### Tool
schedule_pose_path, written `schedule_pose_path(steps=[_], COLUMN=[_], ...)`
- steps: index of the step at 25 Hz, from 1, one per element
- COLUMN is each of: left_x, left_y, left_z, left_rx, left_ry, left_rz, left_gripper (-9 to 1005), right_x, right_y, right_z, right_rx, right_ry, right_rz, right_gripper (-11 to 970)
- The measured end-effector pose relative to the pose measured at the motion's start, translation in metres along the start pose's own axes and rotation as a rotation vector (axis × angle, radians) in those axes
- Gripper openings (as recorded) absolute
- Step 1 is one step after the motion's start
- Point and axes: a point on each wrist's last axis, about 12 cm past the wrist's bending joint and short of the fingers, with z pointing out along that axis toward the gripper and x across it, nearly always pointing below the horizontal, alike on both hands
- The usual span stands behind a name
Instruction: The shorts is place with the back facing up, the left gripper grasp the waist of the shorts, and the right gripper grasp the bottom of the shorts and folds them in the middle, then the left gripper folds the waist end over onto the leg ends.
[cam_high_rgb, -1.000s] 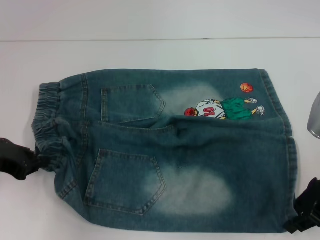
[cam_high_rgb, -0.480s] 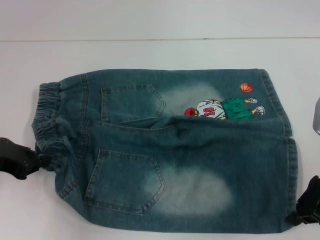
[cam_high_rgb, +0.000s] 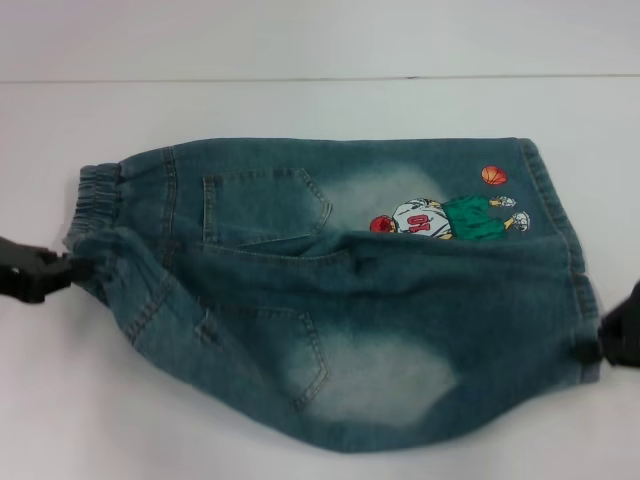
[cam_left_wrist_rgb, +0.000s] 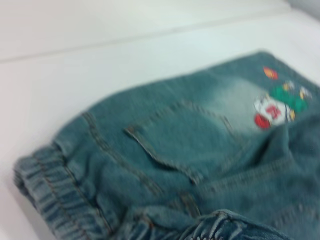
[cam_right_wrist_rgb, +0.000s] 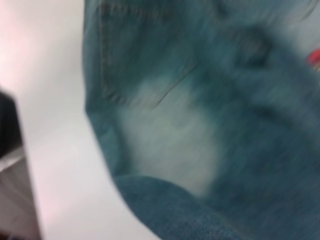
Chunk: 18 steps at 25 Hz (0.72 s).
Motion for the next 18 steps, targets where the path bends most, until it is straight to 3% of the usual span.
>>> schedule_pose_path(steps=[10,18], left_x=[-0.024,-0.037], left_y=[0.014,0.024], left_z=[0.002,0.018], left_rx=[-0.109,-0.200], left_ry=[-0.092,-0.150], left_rz=[-0.093,-0.163], left_gripper=[60,60], right_x=[-0.003,-0.021], right_y=[-0.030,-0.056], right_z=[-0.026,-0.026], right_rx=[0.276,0.453], right_ry=[-0.241,-0.335], right_rz=[0.036,0.125], right_gripper=[4,4])
